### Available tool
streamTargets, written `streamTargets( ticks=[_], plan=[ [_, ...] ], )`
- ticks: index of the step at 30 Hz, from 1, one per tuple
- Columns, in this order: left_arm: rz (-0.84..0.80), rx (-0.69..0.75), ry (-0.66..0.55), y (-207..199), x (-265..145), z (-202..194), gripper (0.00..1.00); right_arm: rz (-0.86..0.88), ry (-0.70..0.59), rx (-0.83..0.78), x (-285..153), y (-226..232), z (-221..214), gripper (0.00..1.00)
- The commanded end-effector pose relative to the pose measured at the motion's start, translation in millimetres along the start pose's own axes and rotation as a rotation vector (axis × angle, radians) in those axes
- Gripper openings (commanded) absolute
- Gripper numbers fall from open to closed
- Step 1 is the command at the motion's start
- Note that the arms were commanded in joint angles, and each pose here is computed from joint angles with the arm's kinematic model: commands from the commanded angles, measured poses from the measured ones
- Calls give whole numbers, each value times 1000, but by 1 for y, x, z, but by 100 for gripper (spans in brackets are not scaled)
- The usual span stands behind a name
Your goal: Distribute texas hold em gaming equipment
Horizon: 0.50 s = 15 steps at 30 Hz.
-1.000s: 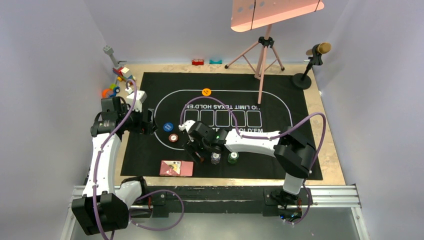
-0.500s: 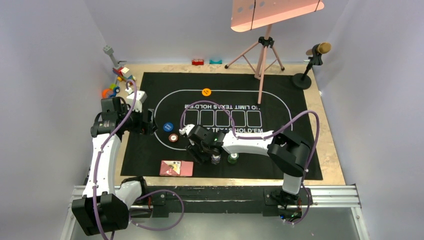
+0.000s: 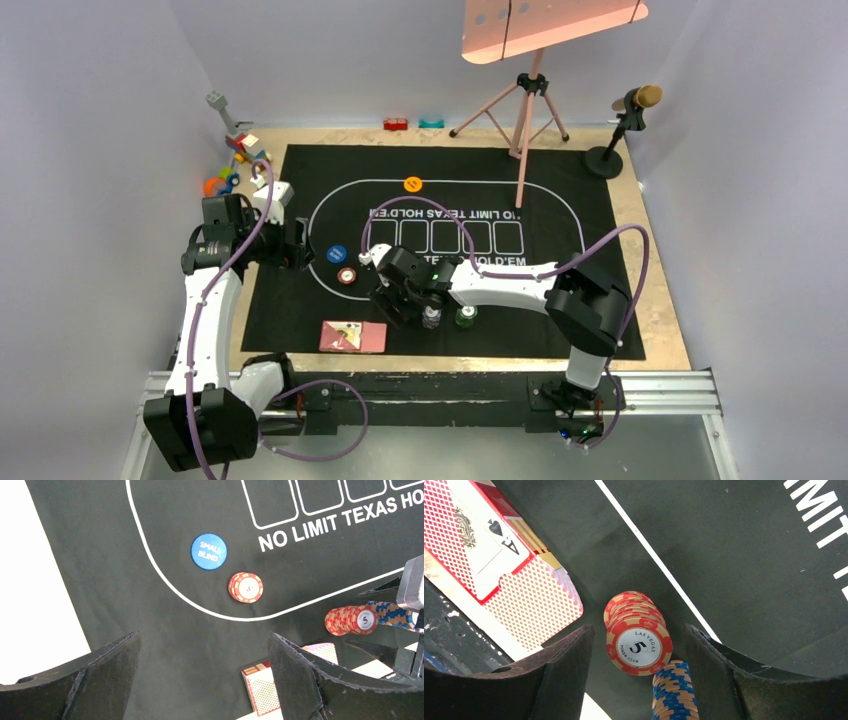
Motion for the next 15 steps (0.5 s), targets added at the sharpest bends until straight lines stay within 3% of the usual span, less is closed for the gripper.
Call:
streamTargets(
  ticks=[1,10,15],
  plan=[
    [-17,31,-50,0,-2,4,100,10,-62,-5,-15,2,16,68],
    [-13,39,-62,-1,-4,3,100,16,-55,2,-12,3,14,51],
    [-13,38,-61,-1,-4,4,100,7,-85,11,-21,2,20,28]
  ],
)
Point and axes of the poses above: each gripper's point midway between its finger pads, its own x axis out along the fingers, its own y axis along the line the jaws close on, z = x × y, the point moved 10 cm from there along -x, back along the fingers, and after that the axes turned 9 degrees about -x, right-handed, at the moved point
